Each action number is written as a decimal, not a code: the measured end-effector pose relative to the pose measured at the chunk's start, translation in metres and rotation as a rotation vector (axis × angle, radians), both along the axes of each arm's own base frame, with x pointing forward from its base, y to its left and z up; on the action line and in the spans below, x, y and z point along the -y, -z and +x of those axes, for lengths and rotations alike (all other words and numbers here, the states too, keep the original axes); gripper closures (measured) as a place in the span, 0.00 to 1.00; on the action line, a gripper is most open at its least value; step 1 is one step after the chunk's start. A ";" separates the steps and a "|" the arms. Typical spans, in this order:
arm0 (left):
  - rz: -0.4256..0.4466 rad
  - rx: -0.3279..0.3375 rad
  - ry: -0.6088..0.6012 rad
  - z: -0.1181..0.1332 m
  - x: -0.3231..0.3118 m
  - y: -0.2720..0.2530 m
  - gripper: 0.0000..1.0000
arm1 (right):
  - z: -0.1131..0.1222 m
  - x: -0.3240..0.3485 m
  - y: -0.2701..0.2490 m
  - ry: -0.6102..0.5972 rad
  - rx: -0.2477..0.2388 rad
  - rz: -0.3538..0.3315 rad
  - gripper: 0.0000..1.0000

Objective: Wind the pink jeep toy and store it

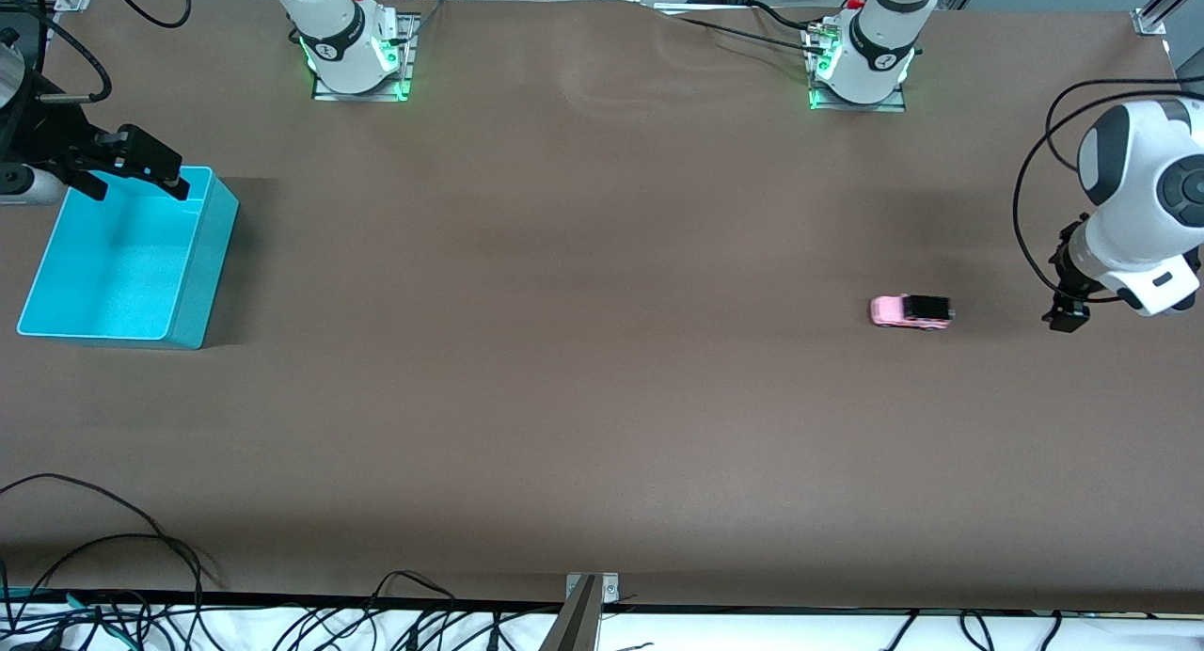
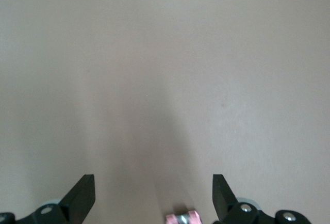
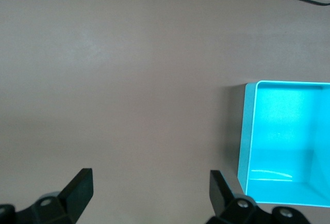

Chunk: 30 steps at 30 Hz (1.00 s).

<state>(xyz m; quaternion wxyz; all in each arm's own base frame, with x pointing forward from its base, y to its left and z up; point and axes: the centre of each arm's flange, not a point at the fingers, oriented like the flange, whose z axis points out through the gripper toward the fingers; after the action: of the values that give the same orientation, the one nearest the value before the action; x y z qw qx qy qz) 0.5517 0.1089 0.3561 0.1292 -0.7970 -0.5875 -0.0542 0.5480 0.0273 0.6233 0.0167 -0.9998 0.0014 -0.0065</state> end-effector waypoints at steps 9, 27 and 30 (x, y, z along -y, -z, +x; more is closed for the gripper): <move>-0.009 -0.007 0.250 -0.007 0.017 -0.056 0.00 | 0.001 0.001 0.002 0.002 -0.004 0.000 0.00; -0.137 -0.107 0.689 -0.018 0.060 -0.146 0.00 | 0.001 0.001 0.003 0.003 -0.005 0.000 0.00; -0.165 -0.152 0.791 -0.020 0.064 -0.162 0.00 | 0.001 0.001 0.003 0.003 -0.005 0.000 0.00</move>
<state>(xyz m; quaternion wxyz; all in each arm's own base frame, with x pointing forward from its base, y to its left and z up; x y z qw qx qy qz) 0.5312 0.0451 0.5182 0.0770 -0.9708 -0.2269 0.0065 0.5491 0.0258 0.6207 0.0166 -0.9999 0.0028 -0.0040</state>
